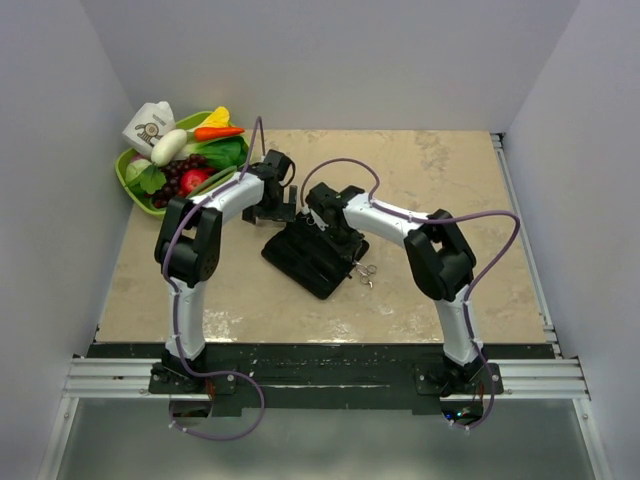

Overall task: Sort the hair-cutting tools
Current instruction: Place the scissors in the hairdressing tool bag.

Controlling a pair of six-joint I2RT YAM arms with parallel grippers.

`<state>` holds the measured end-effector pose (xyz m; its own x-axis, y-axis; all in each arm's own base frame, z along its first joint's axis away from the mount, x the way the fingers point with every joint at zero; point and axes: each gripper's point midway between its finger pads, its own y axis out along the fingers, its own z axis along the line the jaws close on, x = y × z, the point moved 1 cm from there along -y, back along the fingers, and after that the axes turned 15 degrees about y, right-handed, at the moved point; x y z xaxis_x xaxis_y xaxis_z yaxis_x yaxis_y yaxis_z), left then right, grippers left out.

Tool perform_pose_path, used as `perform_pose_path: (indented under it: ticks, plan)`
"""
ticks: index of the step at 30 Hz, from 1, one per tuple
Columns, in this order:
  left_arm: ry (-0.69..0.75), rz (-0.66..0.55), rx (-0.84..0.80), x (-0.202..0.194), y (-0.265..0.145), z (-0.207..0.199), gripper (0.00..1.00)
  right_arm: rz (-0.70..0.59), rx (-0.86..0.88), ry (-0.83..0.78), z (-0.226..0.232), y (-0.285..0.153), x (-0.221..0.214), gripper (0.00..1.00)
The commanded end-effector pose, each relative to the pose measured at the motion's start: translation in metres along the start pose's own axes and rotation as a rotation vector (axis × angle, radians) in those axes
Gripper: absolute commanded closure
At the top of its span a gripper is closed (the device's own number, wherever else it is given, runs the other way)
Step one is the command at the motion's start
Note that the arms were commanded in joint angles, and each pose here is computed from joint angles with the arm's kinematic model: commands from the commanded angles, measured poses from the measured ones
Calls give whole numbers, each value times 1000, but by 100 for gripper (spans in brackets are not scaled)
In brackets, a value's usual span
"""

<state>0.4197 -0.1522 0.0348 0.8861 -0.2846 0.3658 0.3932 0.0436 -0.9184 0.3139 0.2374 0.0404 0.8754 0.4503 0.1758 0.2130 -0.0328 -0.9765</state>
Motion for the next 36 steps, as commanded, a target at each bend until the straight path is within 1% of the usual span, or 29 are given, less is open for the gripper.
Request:
perform_pose_path:
  ticks: [1, 2, 3, 4, 5, 7, 8, 10, 11, 14, 17, 19, 22, 23, 24, 30, 31, 36]
  plan:
    - [12, -14, 8, -1, -6, 1, 1, -70, 15, 22, 1, -5, 8, 100]
    - [12, -15, 10, 0, -7, 2, 1, -56, 22, 47, 4, 0, 0, 100]
    - [11, -18, 11, 0, -8, 2, 1, -80, 35, 58, 6, 3, 3, 100]
    - [11, -18, 9, 0, -8, 2, 1, -105, 46, 71, 7, 0, 4, 98]
    - [12, -20, 11, 0, -9, 2, 1, -90, 45, 86, 7, 7, -7, 96]
    - [12, -20, 11, 0, -9, 2, 1, -144, 70, 111, 9, 8, -3, 94]
    - [12, -20, 9, 0, -9, 2, 1, -125, 72, 120, 10, 15, -13, 94]
    - [12, -20, 11, 0, -9, 2, 1, -145, 93, 138, 13, 18, -14, 89]
    - [14, -21, 11, 0, -10, 2, 1, -127, 106, 141, 15, 23, -24, 85]
    - [15, -23, 15, 1, -11, 3, 1, -136, 125, 156, 17, 31, -33, 79]
    - [16, -24, 21, 1, -11, 5, 1, -118, 118, 156, 15, 38, -45, 74]
    - [17, -19, 22, -1, -11, 5, 1, -117, 118, 159, 15, 40, -48, 73]
    - [18, -17, 26, -2, -11, 6, 1, -114, 117, 161, 14, 44, -53, 87]
    - [18, -18, 26, -2, -11, 6, 1, -112, 115, 157, 14, 44, -54, 95]
    - [19, -17, 27, -3, -12, 5, 1, -115, 111, 158, 14, 43, -54, 97]
    - [22, -24, 26, -1, -13, 6, 1, -144, 59, 121, 2, 21, -41, 100]
    - [23, -22, 23, -1, -12, 6, 1, -164, 56, 120, 0, 14, -33, 100]
    - [25, -25, 11, -1, -15, 3, 1, -152, -12, 64, -13, -5, -25, 100]
